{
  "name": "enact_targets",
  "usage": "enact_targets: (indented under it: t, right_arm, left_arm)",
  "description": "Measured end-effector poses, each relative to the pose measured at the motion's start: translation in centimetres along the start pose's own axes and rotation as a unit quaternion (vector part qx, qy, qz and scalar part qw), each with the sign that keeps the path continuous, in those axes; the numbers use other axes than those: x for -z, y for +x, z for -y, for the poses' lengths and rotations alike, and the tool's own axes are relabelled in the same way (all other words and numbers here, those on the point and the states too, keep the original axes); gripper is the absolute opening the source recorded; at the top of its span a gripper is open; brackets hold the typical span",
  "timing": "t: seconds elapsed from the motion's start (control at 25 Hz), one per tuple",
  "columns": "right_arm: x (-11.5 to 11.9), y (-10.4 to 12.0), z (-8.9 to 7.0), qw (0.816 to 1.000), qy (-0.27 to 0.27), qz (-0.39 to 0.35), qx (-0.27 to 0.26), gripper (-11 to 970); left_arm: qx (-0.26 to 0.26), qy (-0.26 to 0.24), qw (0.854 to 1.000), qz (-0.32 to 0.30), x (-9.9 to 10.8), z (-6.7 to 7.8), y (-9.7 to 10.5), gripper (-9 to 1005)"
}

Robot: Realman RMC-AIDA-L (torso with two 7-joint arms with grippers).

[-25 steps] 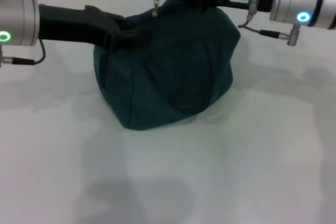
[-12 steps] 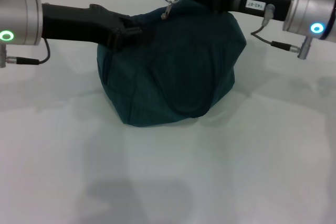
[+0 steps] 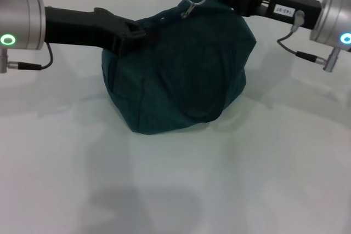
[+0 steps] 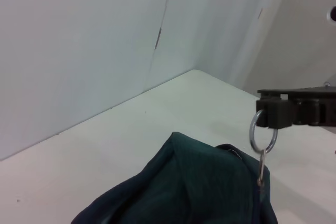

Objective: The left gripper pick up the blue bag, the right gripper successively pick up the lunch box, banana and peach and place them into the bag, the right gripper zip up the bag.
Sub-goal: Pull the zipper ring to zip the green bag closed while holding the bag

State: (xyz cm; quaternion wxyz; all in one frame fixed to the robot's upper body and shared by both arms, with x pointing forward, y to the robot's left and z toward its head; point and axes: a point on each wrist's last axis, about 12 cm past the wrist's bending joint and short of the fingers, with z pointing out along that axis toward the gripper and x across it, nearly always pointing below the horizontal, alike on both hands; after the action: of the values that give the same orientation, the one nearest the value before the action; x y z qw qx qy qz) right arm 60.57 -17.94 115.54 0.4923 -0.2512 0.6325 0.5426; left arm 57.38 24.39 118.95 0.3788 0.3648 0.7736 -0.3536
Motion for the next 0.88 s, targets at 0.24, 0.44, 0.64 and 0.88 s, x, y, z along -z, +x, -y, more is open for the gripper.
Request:
enact_targets:
  t: [0.24,0.44,0.64,0.88]
  right_arm:
    - [1.8,0.6,0.2,0.999,0.012,0.027,-0.022,67]
    - [3.3,1.1,0.3,0.998,0.026,0.047,-0.037,69]
    - [4.6,1.7,0.4,0.996,0.040,0.060,-0.048,71]
    - [6.1,2.9,0.4,0.993,0.044,0.077,-0.079,73]
  left_arm:
    - [0.009,0.002,1.000,0.002,-0.1,-0.2,0.3,53]
    - [0.009,0.002,1.000,0.003,-0.1,-0.2,0.2,45]
    - [0.011,0.003,1.000,0.005,-0.1,-0.2,0.1,45]
    - [0.024,0.008,1.000,0.013,-0.1,0.0,-0.1,45]
